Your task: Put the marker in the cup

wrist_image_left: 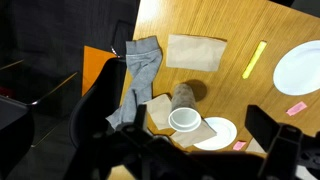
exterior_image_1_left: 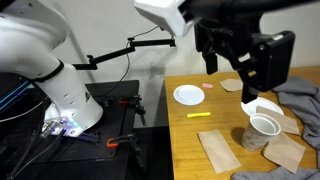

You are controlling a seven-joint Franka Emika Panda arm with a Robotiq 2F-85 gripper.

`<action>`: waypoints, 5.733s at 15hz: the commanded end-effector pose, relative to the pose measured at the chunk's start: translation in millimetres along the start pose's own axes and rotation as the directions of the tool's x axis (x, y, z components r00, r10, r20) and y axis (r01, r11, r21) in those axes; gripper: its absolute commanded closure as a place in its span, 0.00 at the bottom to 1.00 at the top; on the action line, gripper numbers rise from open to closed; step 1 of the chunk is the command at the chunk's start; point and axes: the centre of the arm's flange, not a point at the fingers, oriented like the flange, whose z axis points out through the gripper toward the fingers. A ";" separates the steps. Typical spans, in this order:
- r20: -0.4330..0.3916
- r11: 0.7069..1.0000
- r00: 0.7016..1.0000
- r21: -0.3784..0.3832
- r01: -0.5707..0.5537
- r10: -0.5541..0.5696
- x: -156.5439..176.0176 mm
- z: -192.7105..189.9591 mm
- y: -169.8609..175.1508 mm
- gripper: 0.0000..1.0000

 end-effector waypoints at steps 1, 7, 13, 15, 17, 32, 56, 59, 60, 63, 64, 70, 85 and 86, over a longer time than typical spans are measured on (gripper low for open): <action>0.000 1.000 1.000 0.000 0.000 0.000 0.0 0.0 0.0 0.00; -0.003 1.000 1.000 -0.002 0.001 -0.001 1.8 0.4 -2.5 0.00; -0.048 0.998 0.997 -0.007 0.063 -0.064 34.1 0.2 -45.0 0.00; -0.054 0.997 0.996 -0.023 0.076 -0.077 49.8 4.3 -64.0 0.00; -0.064 0.998 0.996 -0.043 0.054 -0.057 68.8 11.2 -80.3 0.00; 0.055 0.993 0.992 -0.013 -0.117 0.117 100.6 140.6 -171.3 0.00; 0.208 0.955 0.937 0.040 -0.294 0.280 101.5 298.1 -205.5 0.00; 0.207 0.955 0.937 0.040 -0.294 0.280 101.9 297.6 -205.3 0.00; 0.207 0.955 0.937 0.040 -0.294 0.280 102.0 297.6 -205.4 0.00; 0.210 0.958 0.940 0.043 -0.283 0.268 98.8 302.2 -211.6 0.00; 0.211 0.958 0.940 0.042 -0.284 0.269 96.8 303.9 -214.5 0.00; 0.174 0.968 0.955 0.033 -0.248 0.239 89.9 316.4 -229.4 0.00; 0.128 0.978 0.972 0.044 -0.205 0.198 75.8 371.9 -237.0 0.00; 0.121 0.980 0.975 0.047 -0.196 0.189 75.6 375.9 -236.6 0.00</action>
